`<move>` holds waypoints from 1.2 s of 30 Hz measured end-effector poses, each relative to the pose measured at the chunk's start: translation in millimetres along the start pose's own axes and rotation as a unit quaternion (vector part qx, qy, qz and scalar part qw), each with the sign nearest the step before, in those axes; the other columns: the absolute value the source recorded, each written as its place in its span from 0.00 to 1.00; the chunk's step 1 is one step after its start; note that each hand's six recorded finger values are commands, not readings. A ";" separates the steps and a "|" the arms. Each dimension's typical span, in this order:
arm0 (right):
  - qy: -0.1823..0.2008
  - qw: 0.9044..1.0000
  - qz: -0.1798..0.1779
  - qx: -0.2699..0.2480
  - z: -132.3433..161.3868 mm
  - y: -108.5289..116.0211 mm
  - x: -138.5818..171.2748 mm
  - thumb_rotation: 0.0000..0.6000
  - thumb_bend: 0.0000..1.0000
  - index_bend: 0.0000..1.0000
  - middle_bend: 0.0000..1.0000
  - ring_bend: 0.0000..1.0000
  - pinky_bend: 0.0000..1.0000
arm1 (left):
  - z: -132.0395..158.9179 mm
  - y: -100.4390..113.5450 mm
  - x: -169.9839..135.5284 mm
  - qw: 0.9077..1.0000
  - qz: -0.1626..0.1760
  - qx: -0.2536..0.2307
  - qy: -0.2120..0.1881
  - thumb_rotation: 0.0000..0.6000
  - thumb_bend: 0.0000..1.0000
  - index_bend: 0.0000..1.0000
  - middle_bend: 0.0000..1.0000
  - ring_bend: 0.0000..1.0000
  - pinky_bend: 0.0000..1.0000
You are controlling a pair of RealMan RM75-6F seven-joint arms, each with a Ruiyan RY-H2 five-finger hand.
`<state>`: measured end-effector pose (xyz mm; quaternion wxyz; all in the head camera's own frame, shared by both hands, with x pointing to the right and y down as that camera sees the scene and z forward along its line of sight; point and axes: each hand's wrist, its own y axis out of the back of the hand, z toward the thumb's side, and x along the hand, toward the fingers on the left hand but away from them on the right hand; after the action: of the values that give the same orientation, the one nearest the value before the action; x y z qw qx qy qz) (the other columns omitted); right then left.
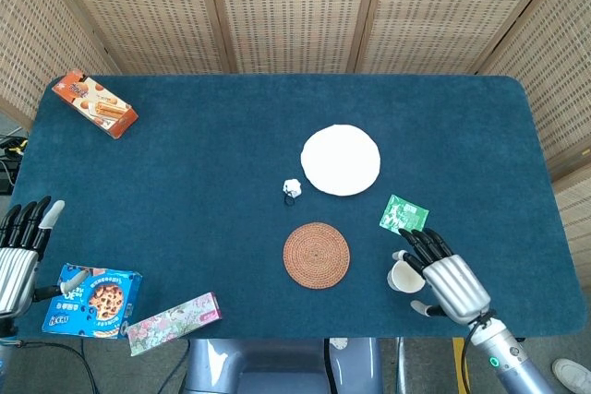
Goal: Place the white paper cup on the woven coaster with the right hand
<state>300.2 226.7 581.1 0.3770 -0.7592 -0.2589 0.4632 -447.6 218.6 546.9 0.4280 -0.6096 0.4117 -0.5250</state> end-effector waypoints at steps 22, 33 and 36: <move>-0.048 0.997 0.052 0.011 -18.9 -25.0 -8.4 1.00 0.03 0.23 0.00 0.00 0.00 | 1.1 -0.8 0.2 1.000 -0.001 0.000 -0.003 0.00 0.08 0.00 0.00 0.00 0.00; -0.064 0.996 0.066 0.002 -32.1 -33.1 -18.9 1.00 0.03 0.23 0.00 0.00 0.00 | 1.0 -1.9 1.1 1.000 -0.002 0.000 -0.002 0.00 0.08 0.00 0.00 0.00 0.00; -0.067 0.995 0.071 0.001 -34.1 -35.6 -20.7 1.00 0.03 0.23 0.00 0.00 0.00 | 0.4 -2.4 1.1 1.000 -0.003 0.000 -0.001 0.00 0.08 0.00 0.00 0.00 0.00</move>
<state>320.3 220.7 630.3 0.3261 -0.7426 -0.2281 0.5387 -447.0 218.3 549.5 0.4271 -0.6116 0.4090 -0.5256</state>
